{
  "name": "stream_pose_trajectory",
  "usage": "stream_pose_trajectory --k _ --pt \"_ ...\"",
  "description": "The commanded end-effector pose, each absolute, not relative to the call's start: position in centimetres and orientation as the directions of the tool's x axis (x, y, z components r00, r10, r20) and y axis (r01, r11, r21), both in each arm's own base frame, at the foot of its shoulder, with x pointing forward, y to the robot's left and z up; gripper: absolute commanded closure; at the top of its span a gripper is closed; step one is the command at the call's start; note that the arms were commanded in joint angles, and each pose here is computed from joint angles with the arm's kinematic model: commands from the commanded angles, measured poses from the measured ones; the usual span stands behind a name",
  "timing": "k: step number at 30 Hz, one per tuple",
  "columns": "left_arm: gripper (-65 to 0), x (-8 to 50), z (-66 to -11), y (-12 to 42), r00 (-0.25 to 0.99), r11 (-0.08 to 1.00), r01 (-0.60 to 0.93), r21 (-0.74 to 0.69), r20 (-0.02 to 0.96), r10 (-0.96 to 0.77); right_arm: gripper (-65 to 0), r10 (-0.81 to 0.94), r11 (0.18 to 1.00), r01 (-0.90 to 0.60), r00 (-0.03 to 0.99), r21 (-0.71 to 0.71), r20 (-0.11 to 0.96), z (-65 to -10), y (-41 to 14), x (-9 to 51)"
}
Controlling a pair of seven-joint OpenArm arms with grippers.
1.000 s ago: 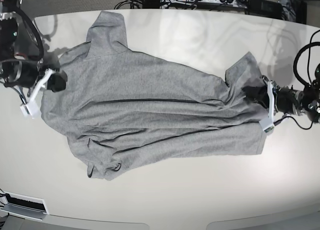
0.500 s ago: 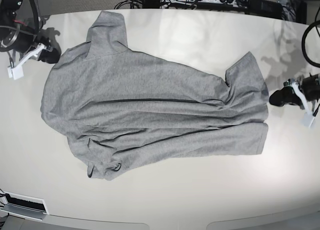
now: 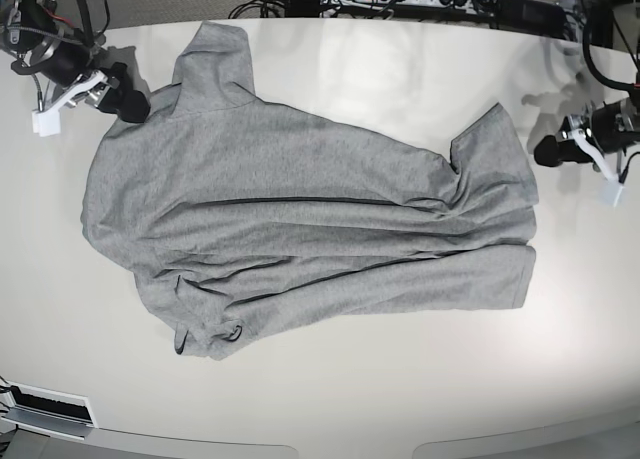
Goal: Layout the t-shirt on the table in an organized manner, then fold the t-shirt properly
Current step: 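Grasp the shirt's shoulder corners with both grippers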
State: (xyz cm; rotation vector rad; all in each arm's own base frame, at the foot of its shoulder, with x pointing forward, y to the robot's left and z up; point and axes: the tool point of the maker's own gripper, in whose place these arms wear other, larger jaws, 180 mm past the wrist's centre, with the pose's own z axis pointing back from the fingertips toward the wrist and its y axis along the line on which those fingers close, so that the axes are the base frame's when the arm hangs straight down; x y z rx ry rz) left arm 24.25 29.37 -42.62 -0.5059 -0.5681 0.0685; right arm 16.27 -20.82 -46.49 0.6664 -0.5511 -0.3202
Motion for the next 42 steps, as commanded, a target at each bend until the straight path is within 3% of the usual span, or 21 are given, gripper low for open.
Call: stream_pose_trajectory --k 1,9,13,14,16,28,30,32,33,34,35,42 --pt "0.0 25.6 -41.1 30.0 0.815 0.877 0.098 -0.471 0.543 0.201 -41.8 -0.436 0.749 0.105 0.821 0.655 0.368 -46.5 -20.8 16.0" --pt "-1.4 25.7 -41.4 30.2 0.811 0.884 0.076 -0.46 0.544 0.213 -41.7 -0.378 0.724 0.053 0.865 0.688 0.331 -47.2 -17.1 15.6" --pt "-29.3 25.5 -42.9 31.1 0.816 0.909 -0.03 -0.416 0.514 0.263 -41.7 -0.329 0.71 0.013 0.89 0.704 0.315 -47.4 -15.1 15.5" --pt "-33.9 25.4 -43.3 30.7 0.82 0.906 -0.036 -0.422 0.506 0.269 -41.7 -0.322 0.708 0.008 0.893 0.706 0.313 -47.4 -14.8 15.4" --pt "-35.8 25.2 -43.8 29.8 0.827 0.899 -0.038 -0.437 0.491 0.274 -41.7 -0.317 0.706 0.002 0.895 0.708 0.314 -47.4 -14.5 15.6" --pt "-35.2 23.2 -46.3 25.6 0.861 0.855 -0.059 -0.516 0.407 0.305 -41.7 -0.301 0.72 -0.008 0.898 0.694 0.323 -47.3 -15.1 15.9" --pt "-28.1 23.1 -46.3 25.9 0.866 0.86 -0.058 -0.507 0.403 0.296 -40.0 -0.288 0.724 -0.009 0.905 0.689 0.314 -47.4 -15.3 15.6" --pt "-12.0 22.9 -46.3 26.5 0.872 0.873 -0.052 -0.484 0.405 0.277 -29.0 -0.268 0.733 -0.011 0.914 0.68 0.304 -47.5 -15.8 15.3" --pt "-3.2 22.9 -46.2 26.9 0.873 0.878 -0.05 -0.476 0.407 0.27 -18.5 -0.254 0.739 -0.013 0.921 0.674 0.297 -47.5 -16.1 15.1" --pt "0.0 23.0 -46.1 27.2 0.873 0.882 -0.049 -0.469 0.409 0.266 -6.0 -0.238 0.744 -0.016 0.928 0.667 0.288 -47.6 -16.3 14.8" --pt "0.0 23.0 -45.9 27.6 0.873 0.886 -0.046 -0.461 0.412 0.26 0.0 -0.221 0.751 -0.022 0.933 0.66 0.283 -47.5 -16.7 14.7" --pt "0.0 24.7 -42.1 29.7 0.857 0.881 0.065 -0.469 0.479 0.192 0.0 -0.101 0.794 -0.137 0.931 0.593 0.351 -45.1 -17.7 15.7"
